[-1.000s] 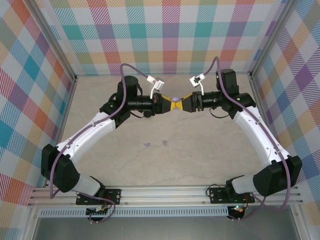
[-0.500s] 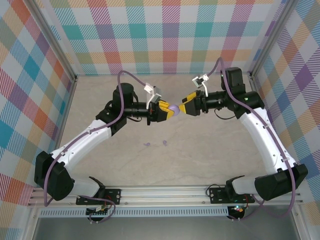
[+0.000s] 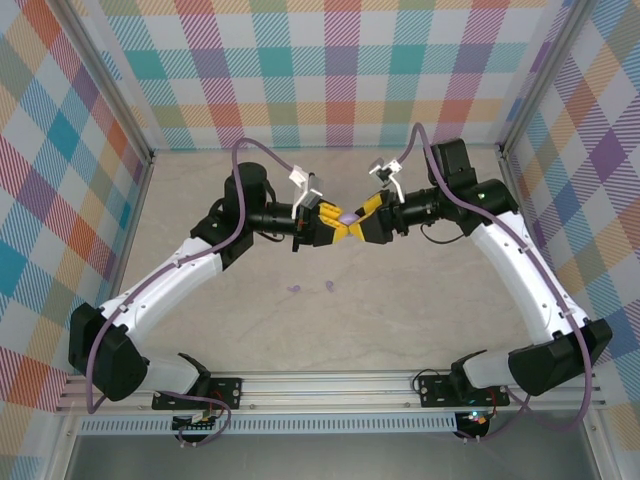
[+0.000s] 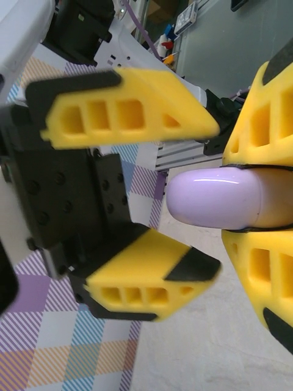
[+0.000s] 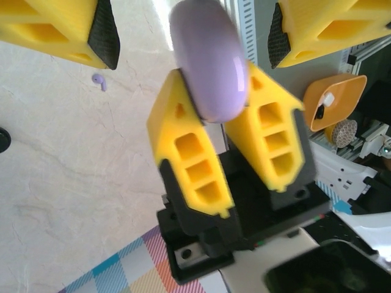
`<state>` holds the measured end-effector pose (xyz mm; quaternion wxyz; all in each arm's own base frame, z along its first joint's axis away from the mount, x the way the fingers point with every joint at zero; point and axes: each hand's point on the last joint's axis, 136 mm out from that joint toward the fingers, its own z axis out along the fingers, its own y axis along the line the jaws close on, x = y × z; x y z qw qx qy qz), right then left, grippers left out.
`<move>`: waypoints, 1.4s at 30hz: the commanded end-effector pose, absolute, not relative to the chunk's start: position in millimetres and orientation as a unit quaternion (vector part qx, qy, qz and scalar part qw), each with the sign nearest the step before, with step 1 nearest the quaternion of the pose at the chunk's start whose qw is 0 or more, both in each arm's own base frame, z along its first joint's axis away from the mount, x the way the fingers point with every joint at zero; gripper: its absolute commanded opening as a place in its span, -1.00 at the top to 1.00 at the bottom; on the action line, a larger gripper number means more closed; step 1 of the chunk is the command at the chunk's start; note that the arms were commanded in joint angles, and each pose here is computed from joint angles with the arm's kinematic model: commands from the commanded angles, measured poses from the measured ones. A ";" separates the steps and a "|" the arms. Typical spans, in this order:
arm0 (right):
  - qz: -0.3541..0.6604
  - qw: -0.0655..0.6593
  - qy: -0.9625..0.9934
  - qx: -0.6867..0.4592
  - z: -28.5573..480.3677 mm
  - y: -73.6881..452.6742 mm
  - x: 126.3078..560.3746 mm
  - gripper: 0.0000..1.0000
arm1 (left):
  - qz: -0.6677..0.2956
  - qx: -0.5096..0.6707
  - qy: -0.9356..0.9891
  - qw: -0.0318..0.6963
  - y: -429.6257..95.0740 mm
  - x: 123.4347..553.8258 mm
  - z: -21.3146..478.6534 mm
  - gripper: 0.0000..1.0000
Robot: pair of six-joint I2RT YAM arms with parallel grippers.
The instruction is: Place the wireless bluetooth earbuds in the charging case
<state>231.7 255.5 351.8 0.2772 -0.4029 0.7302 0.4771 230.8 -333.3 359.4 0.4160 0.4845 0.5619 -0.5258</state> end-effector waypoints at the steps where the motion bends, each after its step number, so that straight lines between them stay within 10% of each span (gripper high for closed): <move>1: 0.460 0.291 0.731 -0.411 354.3 255.4 237.4 -0.34 | -0.534 0.512 0.520 0.428 -334.1 214.6 380.9 0.59; 42: 0.375 0.342 0.785 -0.356 343.6 239.4 270.2 -0.33 | -0.531 0.527 0.522 0.410 -335.6 209.4 380.7 0.61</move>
